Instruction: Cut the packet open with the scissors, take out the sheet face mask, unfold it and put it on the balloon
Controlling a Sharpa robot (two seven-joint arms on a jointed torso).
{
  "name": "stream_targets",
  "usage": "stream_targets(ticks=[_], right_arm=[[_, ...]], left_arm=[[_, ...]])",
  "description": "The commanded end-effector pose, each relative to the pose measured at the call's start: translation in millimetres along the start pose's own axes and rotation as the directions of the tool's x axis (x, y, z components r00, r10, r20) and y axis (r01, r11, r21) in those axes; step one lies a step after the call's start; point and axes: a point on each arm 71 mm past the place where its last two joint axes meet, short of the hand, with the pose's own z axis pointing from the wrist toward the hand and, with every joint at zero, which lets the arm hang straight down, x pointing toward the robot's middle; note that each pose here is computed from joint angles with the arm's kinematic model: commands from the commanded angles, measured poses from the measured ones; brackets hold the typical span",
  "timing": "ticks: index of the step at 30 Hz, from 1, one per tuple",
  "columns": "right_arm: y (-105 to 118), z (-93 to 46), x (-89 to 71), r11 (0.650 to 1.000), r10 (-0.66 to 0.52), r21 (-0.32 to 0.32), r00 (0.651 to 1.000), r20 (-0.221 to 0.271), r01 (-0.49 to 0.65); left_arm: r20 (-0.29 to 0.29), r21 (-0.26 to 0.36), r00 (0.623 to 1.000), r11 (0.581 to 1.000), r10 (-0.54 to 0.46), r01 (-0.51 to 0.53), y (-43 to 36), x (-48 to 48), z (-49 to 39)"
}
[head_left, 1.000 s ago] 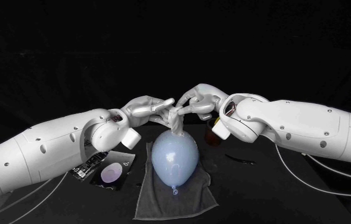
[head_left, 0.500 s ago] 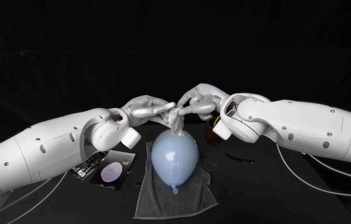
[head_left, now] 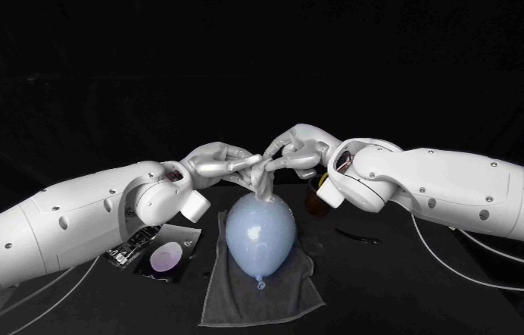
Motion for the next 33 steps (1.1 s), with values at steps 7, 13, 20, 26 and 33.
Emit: stream_targets(ticks=[7, 13, 20, 26, 33], right_arm=[[2.6, 0.2, 2.6, 1.000, -0.008, -0.014, 1.000, -0.018, 0.008], [3.1, 0.4, 3.0, 1.000, -0.008, -0.015, 1.000, -0.017, 0.007], [2.5, 1.0, 2.2, 1.000, -0.007, -0.013, 1.000, -0.012, 0.007], [1.8, 0.9, 1.6, 1.000, -0.008, -0.010, 1.000, -0.012, 0.008], [1.4, 1.0, 0.7, 1.000, -0.017, -0.014, 1.000, -0.012, 0.017]], left_arm=[[-0.009, 0.014, 1.000, 1.000, 0.008, -0.008, -1.9, 1.8, 0.9], [-0.011, 0.015, 1.000, 1.000, 0.007, -0.007, -1.9, 1.8, 0.9], [-0.015, 0.018, 1.000, 1.000, 0.006, -0.005, -2.1, 1.8, 0.8], [-0.010, 0.023, 1.000, 1.000, 0.003, -0.003, -2.4, 1.2, 0.7], [0.004, 0.030, 1.000, 0.999, -0.014, 0.014, -2.9, 0.2, 0.5]])
